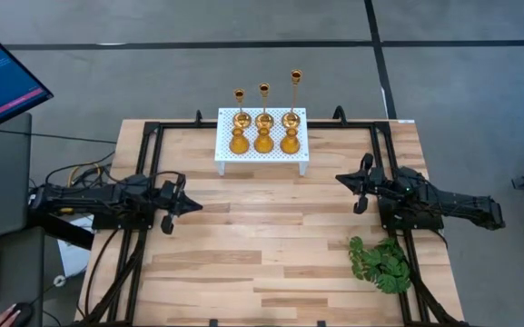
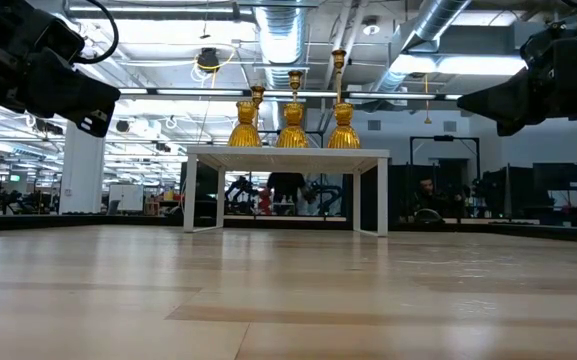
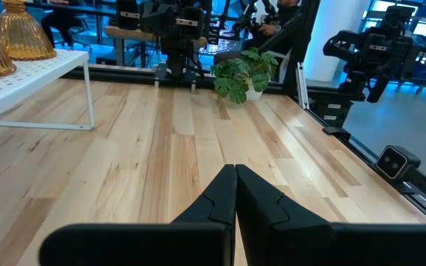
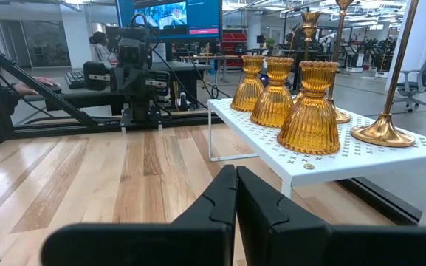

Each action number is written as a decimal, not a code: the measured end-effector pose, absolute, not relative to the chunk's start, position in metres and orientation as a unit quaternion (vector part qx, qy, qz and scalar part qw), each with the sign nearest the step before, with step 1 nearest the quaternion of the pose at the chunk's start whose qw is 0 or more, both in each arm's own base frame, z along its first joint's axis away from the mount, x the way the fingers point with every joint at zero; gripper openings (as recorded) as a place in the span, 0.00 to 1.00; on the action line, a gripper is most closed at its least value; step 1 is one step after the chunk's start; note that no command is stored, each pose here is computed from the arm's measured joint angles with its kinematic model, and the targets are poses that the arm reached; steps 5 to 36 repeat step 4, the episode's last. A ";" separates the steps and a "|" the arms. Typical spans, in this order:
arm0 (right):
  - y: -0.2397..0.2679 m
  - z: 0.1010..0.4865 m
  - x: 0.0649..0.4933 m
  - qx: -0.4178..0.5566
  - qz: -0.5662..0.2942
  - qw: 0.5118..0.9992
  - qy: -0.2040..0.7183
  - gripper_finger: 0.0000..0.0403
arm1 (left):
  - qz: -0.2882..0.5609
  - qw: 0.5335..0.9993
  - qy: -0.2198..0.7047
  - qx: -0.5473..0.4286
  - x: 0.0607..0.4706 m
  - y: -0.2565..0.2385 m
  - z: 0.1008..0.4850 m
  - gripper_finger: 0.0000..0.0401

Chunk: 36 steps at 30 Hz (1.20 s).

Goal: Pick & Place candle stick holders
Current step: Return to Home Position

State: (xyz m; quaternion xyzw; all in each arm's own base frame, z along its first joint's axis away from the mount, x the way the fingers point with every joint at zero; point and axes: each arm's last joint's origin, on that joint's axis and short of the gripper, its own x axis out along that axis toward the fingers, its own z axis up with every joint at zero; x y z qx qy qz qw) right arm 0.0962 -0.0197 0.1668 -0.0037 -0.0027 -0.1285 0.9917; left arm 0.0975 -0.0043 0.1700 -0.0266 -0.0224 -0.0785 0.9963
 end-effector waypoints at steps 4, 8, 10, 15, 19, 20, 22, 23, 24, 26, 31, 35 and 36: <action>-0.020 0.167 0.096 -0.004 -0.129 0.992 -0.003 0.00 | -0.079 0.996 -0.022 -0.027 0.098 -0.004 0.170 0.01; -0.020 0.167 0.096 -0.004 -0.129 0.992 -0.003 0.00 | -0.079 0.996 -0.022 -0.027 0.098 -0.004 0.170 0.01; -0.020 0.167 0.096 -0.004 -0.129 0.992 -0.003 0.00 | -0.079 0.996 -0.022 -0.027 0.098 -0.004 0.170 0.01; -0.020 0.167 0.096 -0.004 -0.129 0.992 -0.003 0.00 | -0.079 0.996 -0.022 -0.027 0.098 -0.004 0.170 0.01; -0.020 0.167 0.096 -0.004 -0.129 0.992 -0.003 0.00 | -0.079 0.996 -0.022 -0.027 0.098 -0.004 0.170 0.01; -0.020 0.167 0.096 -0.004 -0.129 0.992 -0.003 0.00 | -0.079 0.996 -0.022 -0.027 0.098 -0.004 0.170 0.01; -0.020 0.167 0.096 -0.004 -0.129 0.992 -0.003 0.00 | -0.079 0.996 -0.022 -0.027 0.098 -0.004 0.170 0.01; -0.020 0.167 0.096 -0.004 -0.129 0.992 -0.003 0.00 | -0.079 0.996 -0.022 -0.027 0.098 -0.004 0.170 0.01; -0.020 0.167 0.096 -0.004 -0.129 0.992 -0.003 0.00 | -0.079 0.996 -0.022 -0.027 0.098 -0.004 0.170 0.01; -0.020 0.167 0.096 -0.004 -0.129 0.992 -0.003 0.00 | -0.079 0.996 -0.022 -0.027 0.098 -0.004 0.170 0.01; -0.020 0.167 0.096 -0.004 -0.129 0.992 -0.003 0.00 | -0.079 0.996 -0.022 -0.027 0.098 -0.004 0.170 0.01; -0.020 0.167 0.096 -0.004 -0.129 0.992 -0.003 0.00 | -0.079 0.996 -0.022 -0.027 0.098 -0.004 0.170 0.01; -0.020 0.167 0.096 -0.004 -0.129 0.992 -0.003 0.00 | -0.079 0.996 -0.022 -0.027 0.098 -0.004 0.170 0.01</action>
